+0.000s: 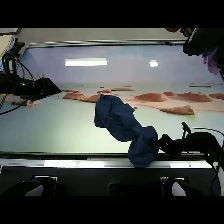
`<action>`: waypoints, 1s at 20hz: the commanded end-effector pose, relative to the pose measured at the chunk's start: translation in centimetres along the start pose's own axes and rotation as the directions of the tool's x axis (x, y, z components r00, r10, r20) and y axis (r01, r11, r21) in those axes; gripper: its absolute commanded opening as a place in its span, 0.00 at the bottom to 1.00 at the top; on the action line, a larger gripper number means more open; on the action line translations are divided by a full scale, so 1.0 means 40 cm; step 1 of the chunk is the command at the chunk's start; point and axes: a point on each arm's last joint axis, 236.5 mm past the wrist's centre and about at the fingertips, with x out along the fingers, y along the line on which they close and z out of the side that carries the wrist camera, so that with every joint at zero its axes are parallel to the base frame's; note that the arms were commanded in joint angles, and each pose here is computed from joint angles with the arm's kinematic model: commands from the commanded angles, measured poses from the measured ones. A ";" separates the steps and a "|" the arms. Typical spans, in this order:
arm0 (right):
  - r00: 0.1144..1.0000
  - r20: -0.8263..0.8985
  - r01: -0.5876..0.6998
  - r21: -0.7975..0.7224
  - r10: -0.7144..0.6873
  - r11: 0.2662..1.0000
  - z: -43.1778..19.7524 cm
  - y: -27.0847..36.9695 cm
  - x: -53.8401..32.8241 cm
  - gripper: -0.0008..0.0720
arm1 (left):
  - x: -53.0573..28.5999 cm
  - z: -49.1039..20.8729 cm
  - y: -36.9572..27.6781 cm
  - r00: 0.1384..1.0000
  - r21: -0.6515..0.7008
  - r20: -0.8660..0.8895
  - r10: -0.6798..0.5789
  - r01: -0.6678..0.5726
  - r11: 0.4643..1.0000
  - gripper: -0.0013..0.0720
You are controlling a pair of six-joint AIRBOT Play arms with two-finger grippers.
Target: Fold the clothes and pants, and hang the long-sleeved shirts on hangers.
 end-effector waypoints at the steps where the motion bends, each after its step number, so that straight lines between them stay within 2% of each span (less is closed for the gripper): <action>1: 0.998 0.040 -0.047 0.013 0.047 0.999 0.014 0.017 0.013 0.31 | 0.003 -0.001 0.002 1.000 -0.001 -0.003 0.001 -0.001 1.000 0.76; 2: 0.997 0.045 -0.055 0.015 0.055 0.998 0.018 0.022 0.013 0.08 | 0.006 -0.001 0.003 1.000 -0.003 -0.006 0.001 -0.001 1.000 0.76; 3: 0.997 0.047 -0.059 0.017 0.058 0.998 0.019 0.024 0.013 0.05 | 0.013 -0.002 0.006 1.000 -0.006 -0.013 0.003 -0.003 1.000 0.76; 5: 0.997 0.034 -0.069 0.021 0.068 0.997 0.011 0.030 0.012 0.05 | 0.049 -0.008 0.021 1.000 -0.024 -0.024 0.004 -0.005 1.000 0.76; 9: 0.996 -0.004 -0.090 -0.004 0.090 0.996 -0.024 0.051 -0.005 0.05 | 0.224 -0.074 0.031 0.994 -0.024 -0.062 -0.088 0.087 0.996 0.76; 13: 0.994 0.023 -0.109 -0.058 0.110 0.992 -0.040 0.081 -0.041 0.05 | 0.392 -0.166 0.064 0.987 -0.109 -0.091 -0.131 0.121 0.987 0.75; 18: 0.990 0.043 -0.127 -0.097 0.131 0.987 -0.068 0.110 -0.079 0.05 | 0.512 -0.255 -0.003 0.947 -0.068 -0.194 -0.256 0.247 0.966 0.75; 20: 0.988 0.070 -0.130 -0.097 0.137 0.987 -0.068 0.119 -0.093 0.05 | 0.548 -0.294 -0.017 0.934 -0.059 -0.241 -0.263 0.256 0.965 0.75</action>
